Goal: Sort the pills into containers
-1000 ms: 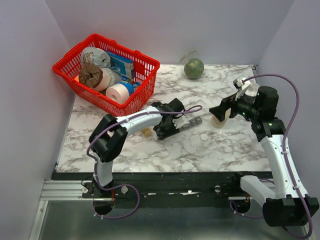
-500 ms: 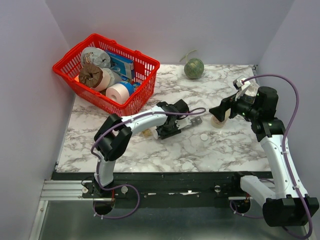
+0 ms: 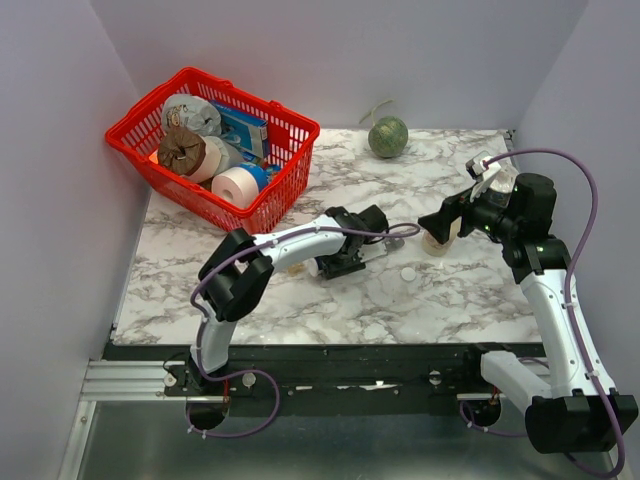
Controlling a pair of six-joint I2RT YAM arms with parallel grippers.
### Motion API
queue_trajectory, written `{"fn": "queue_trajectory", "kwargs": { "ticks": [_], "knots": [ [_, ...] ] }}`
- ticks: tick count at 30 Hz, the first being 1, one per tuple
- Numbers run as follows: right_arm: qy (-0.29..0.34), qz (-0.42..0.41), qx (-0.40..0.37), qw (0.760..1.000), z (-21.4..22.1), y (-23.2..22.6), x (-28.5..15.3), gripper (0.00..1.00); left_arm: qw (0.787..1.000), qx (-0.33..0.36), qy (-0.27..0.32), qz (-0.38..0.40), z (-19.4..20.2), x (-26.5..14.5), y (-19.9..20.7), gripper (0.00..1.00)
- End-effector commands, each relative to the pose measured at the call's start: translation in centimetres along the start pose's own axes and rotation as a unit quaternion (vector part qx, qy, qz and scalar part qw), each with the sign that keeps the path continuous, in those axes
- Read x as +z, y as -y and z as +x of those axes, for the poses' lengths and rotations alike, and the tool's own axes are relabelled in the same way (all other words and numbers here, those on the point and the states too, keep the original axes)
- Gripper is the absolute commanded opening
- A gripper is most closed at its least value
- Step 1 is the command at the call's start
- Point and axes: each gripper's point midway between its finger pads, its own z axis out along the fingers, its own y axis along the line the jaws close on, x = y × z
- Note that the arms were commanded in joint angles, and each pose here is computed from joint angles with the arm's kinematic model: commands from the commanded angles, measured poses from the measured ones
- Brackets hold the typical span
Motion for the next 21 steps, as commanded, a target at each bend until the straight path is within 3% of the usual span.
{"fn": "queue_trajectory", "kwargs": {
  "ticks": [1,21],
  "knots": [
    [0.005,-0.010,0.001,1.000,0.06,-0.36,-0.10,1.00,0.999,0.009,-0.024,-0.034,0.39,-0.44,-0.70,0.00],
    [0.005,-0.009,0.000,1.000,0.03,-0.36,-0.18,1.00,0.996,0.050,-0.040,-0.061,-0.14,-0.84,-0.68,0.00]
  ]
}}
